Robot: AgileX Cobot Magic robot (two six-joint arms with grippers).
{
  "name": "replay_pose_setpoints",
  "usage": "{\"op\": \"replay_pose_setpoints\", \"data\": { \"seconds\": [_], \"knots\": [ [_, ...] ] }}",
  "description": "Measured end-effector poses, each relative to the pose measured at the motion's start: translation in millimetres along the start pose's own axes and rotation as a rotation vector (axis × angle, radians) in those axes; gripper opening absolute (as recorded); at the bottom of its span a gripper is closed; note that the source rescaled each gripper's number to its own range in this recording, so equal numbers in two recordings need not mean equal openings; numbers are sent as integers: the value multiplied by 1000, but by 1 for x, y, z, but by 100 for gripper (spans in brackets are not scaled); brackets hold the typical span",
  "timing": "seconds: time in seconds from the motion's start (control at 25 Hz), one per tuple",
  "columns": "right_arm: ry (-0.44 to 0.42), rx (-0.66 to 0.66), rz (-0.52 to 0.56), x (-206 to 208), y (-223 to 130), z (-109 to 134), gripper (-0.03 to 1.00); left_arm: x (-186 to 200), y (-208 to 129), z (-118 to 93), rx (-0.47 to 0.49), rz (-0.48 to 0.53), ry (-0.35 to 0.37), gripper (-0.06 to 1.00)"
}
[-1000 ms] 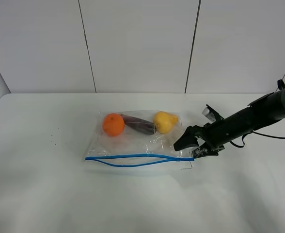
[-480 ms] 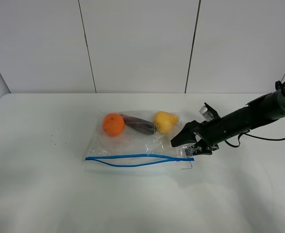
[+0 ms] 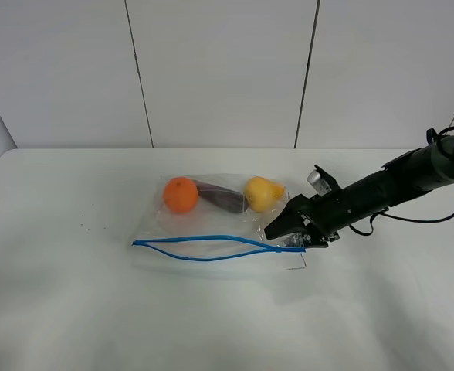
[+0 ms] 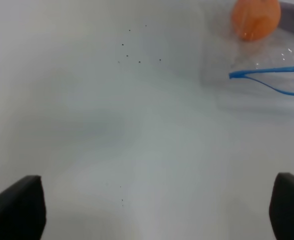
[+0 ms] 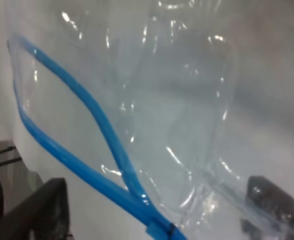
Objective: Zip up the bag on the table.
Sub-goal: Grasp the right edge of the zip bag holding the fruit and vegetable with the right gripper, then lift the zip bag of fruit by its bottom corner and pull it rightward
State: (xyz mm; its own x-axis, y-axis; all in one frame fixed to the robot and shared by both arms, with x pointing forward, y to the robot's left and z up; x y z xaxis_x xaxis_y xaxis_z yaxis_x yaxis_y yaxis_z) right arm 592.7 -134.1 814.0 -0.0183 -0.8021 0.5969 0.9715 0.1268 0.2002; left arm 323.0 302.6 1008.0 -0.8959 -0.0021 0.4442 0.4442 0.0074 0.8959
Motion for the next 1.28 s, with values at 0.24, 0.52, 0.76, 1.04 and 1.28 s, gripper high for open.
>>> {"op": "replay_pose_setpoints", "data": {
  "seconds": [0.24, 0.52, 0.76, 1.04, 1.28],
  "knots": [
    [0, -1, 0, 0, 0, 0, 45, 0, 0, 0, 0, 0, 0, 100],
    [8, -3, 7, 0, -1, 2, 12, 0, 0, 0, 0, 0, 0, 100],
    [42, -3, 26, 0, -5, 8, 0, 0, 0, 0, 0, 0, 0, 100],
    [113, -36, 69, 2, -13, 22, 0, 0, 0, 0, 0, 0, 0, 100],
    [136, -71, 76, 6, -8, 28, 0, 0, 0, 0, 0, 0, 0, 100]
  ]
}}
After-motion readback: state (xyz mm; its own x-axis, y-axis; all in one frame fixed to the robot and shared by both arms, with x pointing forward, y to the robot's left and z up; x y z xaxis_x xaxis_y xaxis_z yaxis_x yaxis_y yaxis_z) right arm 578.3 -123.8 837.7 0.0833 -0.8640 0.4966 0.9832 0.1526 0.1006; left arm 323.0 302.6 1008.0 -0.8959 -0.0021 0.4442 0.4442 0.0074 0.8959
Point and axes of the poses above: a point on each arm's last joint axis where the gripper is mounted, x pointing back along that axis away from the gripper, z along the wrist's bending axis when the last joint is at zero, y = z × x, the point moved 10 cm from there along -x, pointing out along that axis toward the gripper, and after that the axes turned 1 degree about x, right-handed, at the moved point
